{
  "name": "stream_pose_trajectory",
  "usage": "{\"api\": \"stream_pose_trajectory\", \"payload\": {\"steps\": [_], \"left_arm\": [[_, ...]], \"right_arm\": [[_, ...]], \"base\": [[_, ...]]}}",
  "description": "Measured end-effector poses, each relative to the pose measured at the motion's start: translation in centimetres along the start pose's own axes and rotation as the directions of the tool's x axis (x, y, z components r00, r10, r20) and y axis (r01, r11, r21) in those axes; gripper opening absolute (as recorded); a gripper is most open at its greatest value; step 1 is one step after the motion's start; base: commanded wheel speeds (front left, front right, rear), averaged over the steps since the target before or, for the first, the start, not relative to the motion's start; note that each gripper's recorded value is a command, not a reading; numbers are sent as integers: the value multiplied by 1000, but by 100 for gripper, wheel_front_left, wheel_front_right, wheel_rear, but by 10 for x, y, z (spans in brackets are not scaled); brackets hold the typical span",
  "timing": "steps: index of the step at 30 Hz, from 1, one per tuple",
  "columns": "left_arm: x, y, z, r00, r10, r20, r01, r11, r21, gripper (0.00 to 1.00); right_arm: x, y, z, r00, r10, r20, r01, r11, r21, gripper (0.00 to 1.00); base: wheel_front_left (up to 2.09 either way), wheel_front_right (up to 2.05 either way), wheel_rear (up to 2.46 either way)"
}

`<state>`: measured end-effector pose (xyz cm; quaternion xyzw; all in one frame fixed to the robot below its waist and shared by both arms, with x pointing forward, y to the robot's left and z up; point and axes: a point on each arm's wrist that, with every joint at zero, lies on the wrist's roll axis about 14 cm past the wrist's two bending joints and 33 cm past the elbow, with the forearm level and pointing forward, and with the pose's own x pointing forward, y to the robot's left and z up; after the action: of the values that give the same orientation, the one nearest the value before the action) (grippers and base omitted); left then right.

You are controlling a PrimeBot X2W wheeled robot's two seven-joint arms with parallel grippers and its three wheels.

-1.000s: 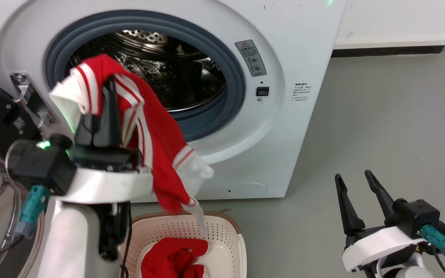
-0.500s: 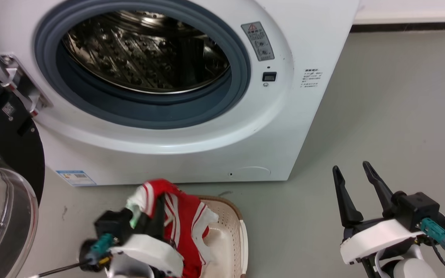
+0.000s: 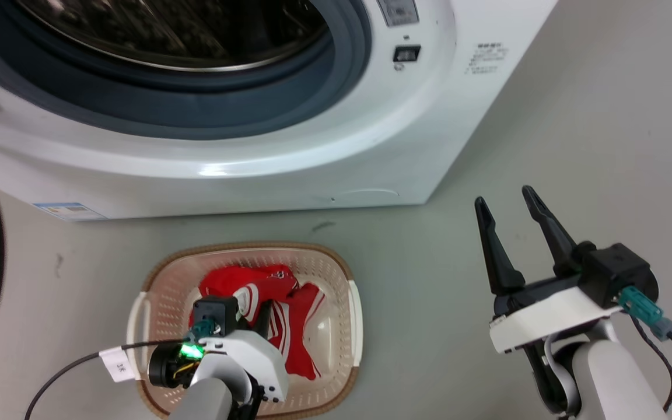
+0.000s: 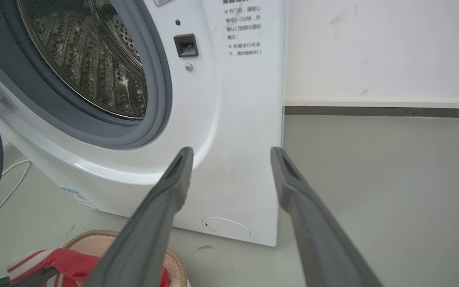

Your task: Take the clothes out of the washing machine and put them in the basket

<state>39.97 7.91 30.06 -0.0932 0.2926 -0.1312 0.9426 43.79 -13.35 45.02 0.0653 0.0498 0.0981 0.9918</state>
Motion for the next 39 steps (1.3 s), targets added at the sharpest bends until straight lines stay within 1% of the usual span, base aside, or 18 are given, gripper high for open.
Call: {"api": "stream_pose_trajectory", "payload": {"steps": [2, 8, 10, 12, 16, 22, 24, 25, 26, 28, 33, 34, 36, 39], "left_arm": [[6, 2, -7, 1000, 5, -23, -5, 1000, -7, 0], [38, 16, -46, 985, 54, -166, -59, 998, -23, 0], [46, 22, -61, 975, 61, -215, -66, 998, -16, 0], [54, 31, -74, 961, 89, -260, -101, 994, -32, 0], [66, 45, -103, 930, 121, -348, -140, 990, -30, 0], [80, 36, -134, 897, 101, -431, -130, 991, -39, 0], [82, 36, -141, 886, 106, -450, -142, 989, -46, 0], [83, 36, -143, 883, 110, -456, -151, 987, -54, 2], [83, 36, -146, 878, 111, -465, -154, 987, -54, 24], [83, 37, -148, 873, 113, -475, -157, 986, -55, 100], [81, 32, -138, 880, 107, -463, -150, 987, -56, 100], [79, 30, -135, 884, 107, -456, -154, 986, -67, 100], [70, 29, -128, 889, 121, -442, -194, 973, -124, 100], [52, 30, -118, 898, 132, -419, -217, 962, -163, 100]], "right_arm": [[3, -2, -4, 1000, -1, -6, 1, 1000, 1, 100], [13, -19, -25, 998, -37, -41, 38, 999, 17, 100], [15, -24, -35, 997, -46, -60, 47, 999, 22, 100], [17, -29, -44, 995, -56, -77, 58, 998, 26, 100], [19, -41, -61, 991, -81, -111, 84, 996, 26, 100], [12, -59, -84, 977, -130, -171, 135, 991, 16, 100], [12, -62, -89, 973, -136, -184, 141, 990, 13, 100], [12, -63, -90, 973, -138, -184, 142, 990, 12, 100], [13, -64, -92, 973, -138, -186, 143, 990, 11, 100], [13, -64, -94, 972, -136, -192, 141, 990, 12, 100], [15, -62, -89, 975, -130, -182, 132, 991, -3, 100], [14, -62, -86, 975, -131, -177, 132, 991, -10, 100], [10, -63, -80, 976, -138, -167, 137, 990, -20, 100], [0, -63, -69, 977, -150, -151, 146, 989, -33, 100]], "base": [[0, 0, 0], [0, 0, 0], [0, 0, 0], [0, 0, 0], [0, 0, 0], [0, 0, 0], [0, 0, 0], [0, 0, 0], [0, 0, 0], [0, 0, 0], [0, 0, 0], [0, 0, 0], [0, 0, 0], [0, 0, 0]]}}
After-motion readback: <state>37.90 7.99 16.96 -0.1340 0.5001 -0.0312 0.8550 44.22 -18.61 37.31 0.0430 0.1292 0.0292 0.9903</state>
